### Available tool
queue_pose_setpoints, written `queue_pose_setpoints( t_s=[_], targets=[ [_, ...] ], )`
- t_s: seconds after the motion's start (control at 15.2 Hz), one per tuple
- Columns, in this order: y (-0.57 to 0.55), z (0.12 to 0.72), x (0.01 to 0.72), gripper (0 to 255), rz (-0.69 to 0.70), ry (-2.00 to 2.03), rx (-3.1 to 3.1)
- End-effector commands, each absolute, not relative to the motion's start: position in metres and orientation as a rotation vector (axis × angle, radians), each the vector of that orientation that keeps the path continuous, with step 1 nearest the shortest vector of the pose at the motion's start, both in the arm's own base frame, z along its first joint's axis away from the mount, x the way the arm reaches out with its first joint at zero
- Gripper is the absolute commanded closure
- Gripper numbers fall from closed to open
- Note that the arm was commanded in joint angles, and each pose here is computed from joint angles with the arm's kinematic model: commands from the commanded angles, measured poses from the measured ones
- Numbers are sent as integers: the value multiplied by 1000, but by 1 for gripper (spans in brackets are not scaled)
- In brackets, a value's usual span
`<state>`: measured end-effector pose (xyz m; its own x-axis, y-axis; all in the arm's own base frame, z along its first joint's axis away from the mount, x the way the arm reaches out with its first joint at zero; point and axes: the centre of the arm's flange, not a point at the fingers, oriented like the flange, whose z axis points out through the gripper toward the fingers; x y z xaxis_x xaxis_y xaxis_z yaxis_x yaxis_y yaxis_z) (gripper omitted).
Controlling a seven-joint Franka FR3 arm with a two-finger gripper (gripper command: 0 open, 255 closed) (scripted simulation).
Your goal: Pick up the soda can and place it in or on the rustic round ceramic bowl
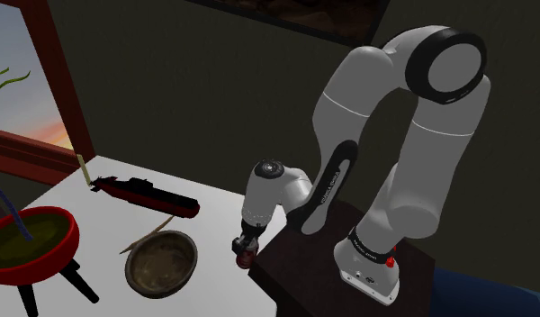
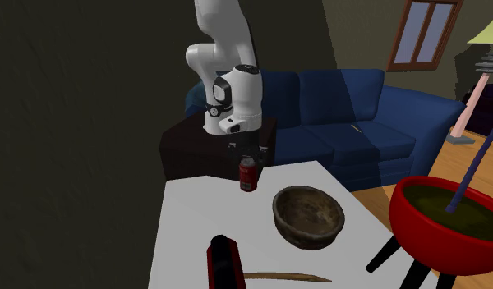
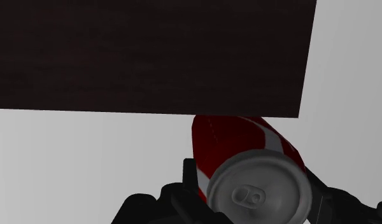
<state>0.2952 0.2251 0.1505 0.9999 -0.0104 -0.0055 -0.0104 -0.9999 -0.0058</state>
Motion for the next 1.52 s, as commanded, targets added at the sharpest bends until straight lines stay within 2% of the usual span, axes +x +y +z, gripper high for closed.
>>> queue_pose_setpoints(
  t_s=[0.0,1.45],
  targets=[
    [226,160,295,255,8,17,-3136],
    [226,276,295,255,8,17,-3136]
  ],
)
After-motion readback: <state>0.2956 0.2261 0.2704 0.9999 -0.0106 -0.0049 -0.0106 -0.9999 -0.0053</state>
